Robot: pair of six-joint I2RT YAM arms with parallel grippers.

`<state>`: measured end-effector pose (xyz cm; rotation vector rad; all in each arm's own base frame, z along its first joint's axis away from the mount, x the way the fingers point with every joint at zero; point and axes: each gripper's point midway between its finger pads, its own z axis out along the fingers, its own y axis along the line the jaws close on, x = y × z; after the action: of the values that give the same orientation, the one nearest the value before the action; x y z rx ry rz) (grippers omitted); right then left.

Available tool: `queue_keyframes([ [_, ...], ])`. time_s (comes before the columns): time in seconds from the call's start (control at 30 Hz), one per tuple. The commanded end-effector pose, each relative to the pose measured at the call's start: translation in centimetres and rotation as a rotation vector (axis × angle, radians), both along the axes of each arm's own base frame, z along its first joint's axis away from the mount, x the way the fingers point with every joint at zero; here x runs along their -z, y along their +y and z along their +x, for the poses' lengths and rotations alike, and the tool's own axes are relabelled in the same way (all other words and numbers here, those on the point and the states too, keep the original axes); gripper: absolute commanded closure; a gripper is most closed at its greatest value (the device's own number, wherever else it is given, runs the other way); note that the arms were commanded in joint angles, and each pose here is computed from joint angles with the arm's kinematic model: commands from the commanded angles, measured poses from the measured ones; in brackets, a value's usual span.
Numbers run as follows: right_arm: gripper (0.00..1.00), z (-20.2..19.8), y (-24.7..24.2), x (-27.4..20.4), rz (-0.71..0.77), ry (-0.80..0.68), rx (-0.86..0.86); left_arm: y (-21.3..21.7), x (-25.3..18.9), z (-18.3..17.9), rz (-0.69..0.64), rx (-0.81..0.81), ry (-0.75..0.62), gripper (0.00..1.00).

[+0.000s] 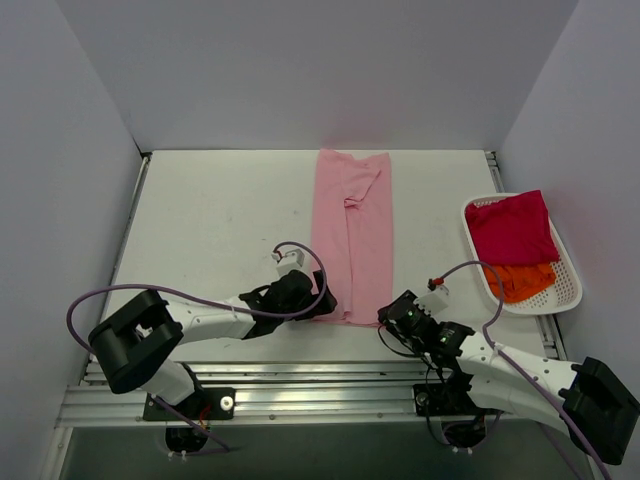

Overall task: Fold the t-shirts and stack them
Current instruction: Fold the tshirt

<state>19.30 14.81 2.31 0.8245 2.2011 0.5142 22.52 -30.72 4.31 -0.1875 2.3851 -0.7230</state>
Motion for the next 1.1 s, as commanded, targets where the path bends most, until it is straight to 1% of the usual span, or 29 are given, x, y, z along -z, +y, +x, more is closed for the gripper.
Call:
queue_keyframes([
  [0.0, 0.69, -0.2, -0.1, 0.5, -0.014, 0.001, -0.007, -0.5, -0.7, -0.4, -0.026, 0.003, 0.001, 0.02],
  [0.13, 0.7, -0.2, -0.4, 0.3, -0.021, 0.002, -0.002, -0.3, -0.5, -0.8, -0.021, 0.003, 0.005, 0.0],
  [0.3, 0.68, -0.6, -1.0, 0.1, -0.033, 0.003, 0.005, -0.1, -0.3, -0.8, -0.017, 0.001, 0.008, 0.0],
  [0.33, 0.67, -0.8, -1.4, 0.2, -0.044, 0.009, 0.009, -0.1, -0.2, -0.8, -0.017, 0.0, 0.007, 0.0],
  [0.37, 0.66, -0.8, -1.4, 0.1, -0.046, 0.009, 0.008, -0.1, -0.2, -0.8, -0.013, -0.002, 0.005, 0.05],
  [0.63, 0.63, -1.2, -1.5, 0.9, -0.052, 0.028, -0.001, -0.1, 0.1, -0.7, -0.012, -0.007, 0.005, 0.06],
  [0.83, 0.66, -1.8, -1.2, 2.5, -0.059, 0.064, -0.02, -0.1, 0.1, -0.7, -0.014, -0.006, 0.007, 0.07],
  [1.0, 0.68, -1.8, -1.0, 2.8, -0.041, 0.057, -0.021, -0.2, 0.2, -0.7, -0.011, -0.005, 0.008, 0.12],
  [1.03, 0.68, -1.8, -1.1, 2.7, -0.043, 0.055, -0.019, -0.3, 0.2, -0.7, -0.016, -0.002, 0.008, 0.14],
  [1.07, 0.7, -1.8, -1.1, 2.8, -0.045, 0.055, -0.019, -0.3, 0.3, -0.7, -0.015, -0.002, 0.008, 0.19],
])
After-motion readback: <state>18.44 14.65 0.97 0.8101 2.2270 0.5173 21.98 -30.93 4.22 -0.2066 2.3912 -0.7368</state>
